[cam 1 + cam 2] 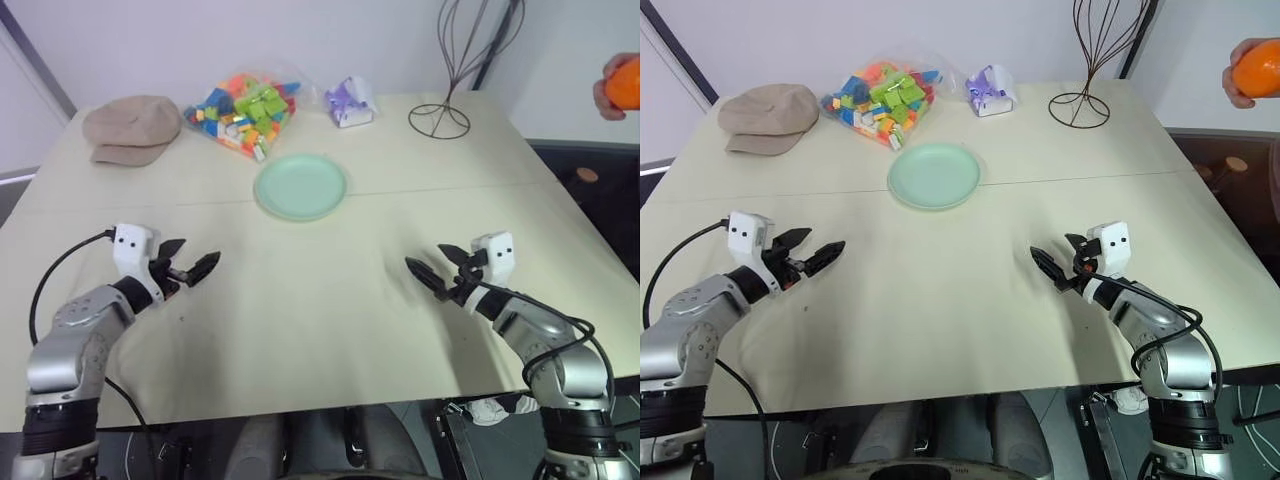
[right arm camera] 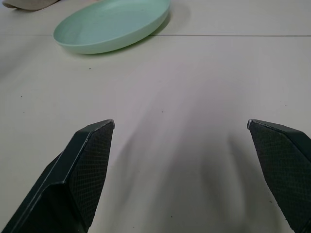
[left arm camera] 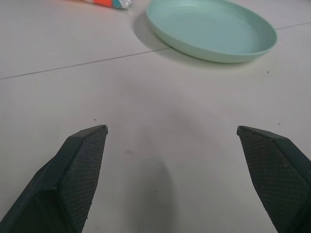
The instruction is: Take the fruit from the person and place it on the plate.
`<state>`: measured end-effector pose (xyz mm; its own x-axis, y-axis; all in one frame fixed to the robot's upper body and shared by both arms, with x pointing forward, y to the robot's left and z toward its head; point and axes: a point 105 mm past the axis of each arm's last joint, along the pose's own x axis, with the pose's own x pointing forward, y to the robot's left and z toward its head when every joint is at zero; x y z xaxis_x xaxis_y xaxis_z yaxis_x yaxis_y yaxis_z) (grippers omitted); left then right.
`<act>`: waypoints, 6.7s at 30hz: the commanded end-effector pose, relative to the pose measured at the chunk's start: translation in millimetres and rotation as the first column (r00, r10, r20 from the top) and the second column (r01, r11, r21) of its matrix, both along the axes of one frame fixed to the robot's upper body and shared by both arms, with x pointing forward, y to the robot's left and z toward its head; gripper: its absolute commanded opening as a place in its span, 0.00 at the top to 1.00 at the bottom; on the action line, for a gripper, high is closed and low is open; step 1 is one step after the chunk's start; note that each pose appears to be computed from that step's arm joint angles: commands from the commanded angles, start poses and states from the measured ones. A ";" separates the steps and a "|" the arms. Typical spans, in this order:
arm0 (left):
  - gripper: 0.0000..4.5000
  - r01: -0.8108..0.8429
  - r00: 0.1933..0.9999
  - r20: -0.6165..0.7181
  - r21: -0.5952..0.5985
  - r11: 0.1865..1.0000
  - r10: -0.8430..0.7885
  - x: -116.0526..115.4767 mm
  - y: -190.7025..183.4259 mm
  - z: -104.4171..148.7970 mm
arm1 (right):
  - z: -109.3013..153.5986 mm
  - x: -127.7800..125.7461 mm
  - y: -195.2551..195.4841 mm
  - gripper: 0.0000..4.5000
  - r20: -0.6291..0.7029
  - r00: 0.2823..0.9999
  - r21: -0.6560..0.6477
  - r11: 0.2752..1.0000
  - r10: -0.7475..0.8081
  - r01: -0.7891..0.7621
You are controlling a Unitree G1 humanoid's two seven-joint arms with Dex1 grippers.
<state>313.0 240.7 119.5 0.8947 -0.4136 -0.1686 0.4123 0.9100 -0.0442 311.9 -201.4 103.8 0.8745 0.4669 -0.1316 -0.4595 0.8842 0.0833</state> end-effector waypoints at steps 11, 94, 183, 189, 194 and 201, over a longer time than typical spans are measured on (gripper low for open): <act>0.01 0.057 0.996 0.063 0.024 0.998 -0.058 1.7 -3.3 16.8 | 17.3 0.1 -0.8 0.00 0.077 0.997 -0.014 1.000 -0.017 0.019; 0.01 0.058 0.996 0.073 0.039 0.998 -0.061 8.4 -3.5 21.2 | 102.5 61.7 109.3 0.00 0.308 0.936 0.453 0.892 -0.171 0.014; 0.00 0.448 0.884 0.113 0.070 0.891 -0.454 -16.2 -40.5 91.4 | 71.1 72.3 192.2 0.27 0.342 0.916 0.017 0.973 0.211 -0.231; 0.00 0.371 0.915 0.136 0.078 0.925 -0.379 -10.4 -31.2 84.6 | 71.7 102.0 210.0 0.27 0.359 0.901 -0.046 0.969 0.242 -0.242; 0.00 0.357 0.922 0.135 0.065 0.932 -0.363 -15.1 -31.3 80.3 | 59.2 115.4 219.8 0.27 0.305 0.915 -0.074 0.965 0.264 -0.253; 0.00 0.339 0.928 0.141 0.062 0.939 -0.344 -17.0 -29.7 80.4 | 52.7 123.8 220.6 0.01 0.285 0.928 -0.116 0.970 0.239 -0.214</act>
<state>298.5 210.1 186.3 0.7089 -0.6968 -0.1092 0.7031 0.7104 0.0315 434.0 13.4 136.8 0.7594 0.6505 0.0103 -0.6448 0.7546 -0.1217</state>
